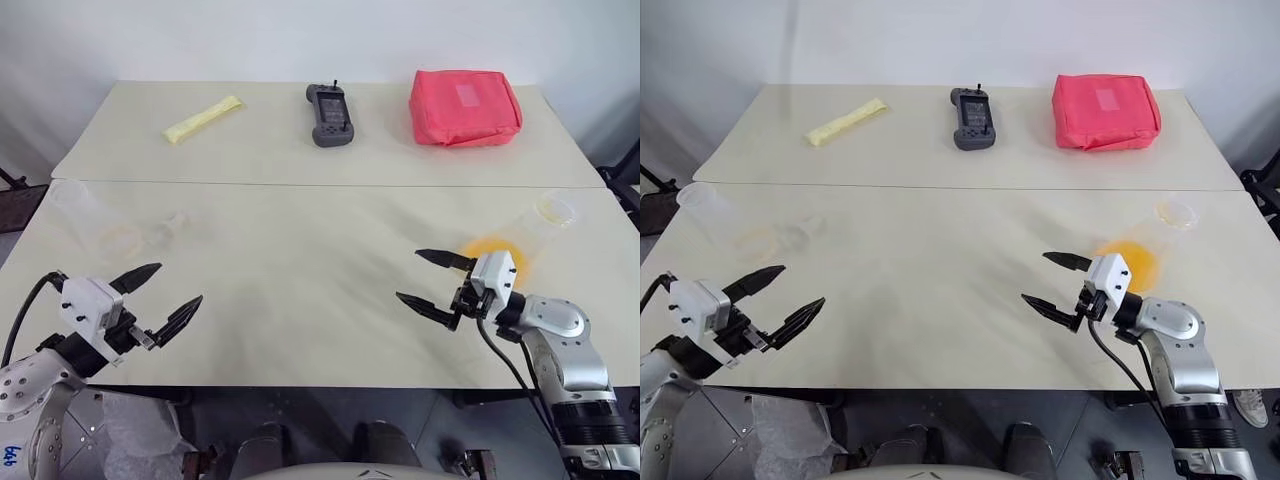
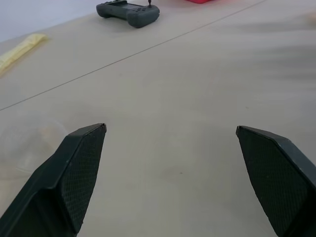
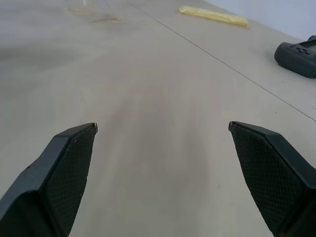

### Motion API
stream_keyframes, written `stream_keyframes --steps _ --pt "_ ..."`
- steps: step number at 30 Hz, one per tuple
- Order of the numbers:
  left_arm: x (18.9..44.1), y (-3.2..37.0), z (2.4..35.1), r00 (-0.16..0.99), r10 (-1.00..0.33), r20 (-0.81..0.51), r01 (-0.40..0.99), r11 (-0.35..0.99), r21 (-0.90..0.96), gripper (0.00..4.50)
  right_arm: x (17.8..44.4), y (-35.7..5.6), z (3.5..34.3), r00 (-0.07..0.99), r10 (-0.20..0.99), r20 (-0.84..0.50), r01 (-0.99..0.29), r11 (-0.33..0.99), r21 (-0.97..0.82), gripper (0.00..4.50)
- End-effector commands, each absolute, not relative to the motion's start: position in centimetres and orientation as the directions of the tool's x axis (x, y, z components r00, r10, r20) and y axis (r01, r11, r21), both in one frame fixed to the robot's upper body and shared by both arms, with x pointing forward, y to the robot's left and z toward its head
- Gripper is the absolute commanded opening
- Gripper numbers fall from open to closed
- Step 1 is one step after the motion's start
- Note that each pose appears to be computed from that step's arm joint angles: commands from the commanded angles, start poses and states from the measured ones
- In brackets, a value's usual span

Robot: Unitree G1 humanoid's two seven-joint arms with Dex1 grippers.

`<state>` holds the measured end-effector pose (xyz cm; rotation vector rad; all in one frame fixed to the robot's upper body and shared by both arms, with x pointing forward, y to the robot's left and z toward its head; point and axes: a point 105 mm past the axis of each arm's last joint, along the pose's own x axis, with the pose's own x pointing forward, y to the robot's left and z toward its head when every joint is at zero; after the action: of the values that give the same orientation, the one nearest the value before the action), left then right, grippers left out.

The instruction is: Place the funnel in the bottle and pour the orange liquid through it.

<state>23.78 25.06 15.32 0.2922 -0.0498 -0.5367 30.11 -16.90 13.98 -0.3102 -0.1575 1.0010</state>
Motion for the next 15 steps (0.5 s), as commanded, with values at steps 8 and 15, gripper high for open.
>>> stream_keyframes --steps 8,15 --pt "21.6 32.7 16.3 0.976 -0.015 0.217 -0.003 0.997 0.083 4.50 30.2 -12.8 16.2 0.454 0.886 0.097 -0.831 0.460 -0.312 4.48" --pt "18.1 36.7 13.7 0.910 0.358 0.209 -0.339 0.933 -0.124 4.50 30.9 -9.1 18.4 0.418 0.881 0.220 -0.838 0.468 -0.280 4.48"
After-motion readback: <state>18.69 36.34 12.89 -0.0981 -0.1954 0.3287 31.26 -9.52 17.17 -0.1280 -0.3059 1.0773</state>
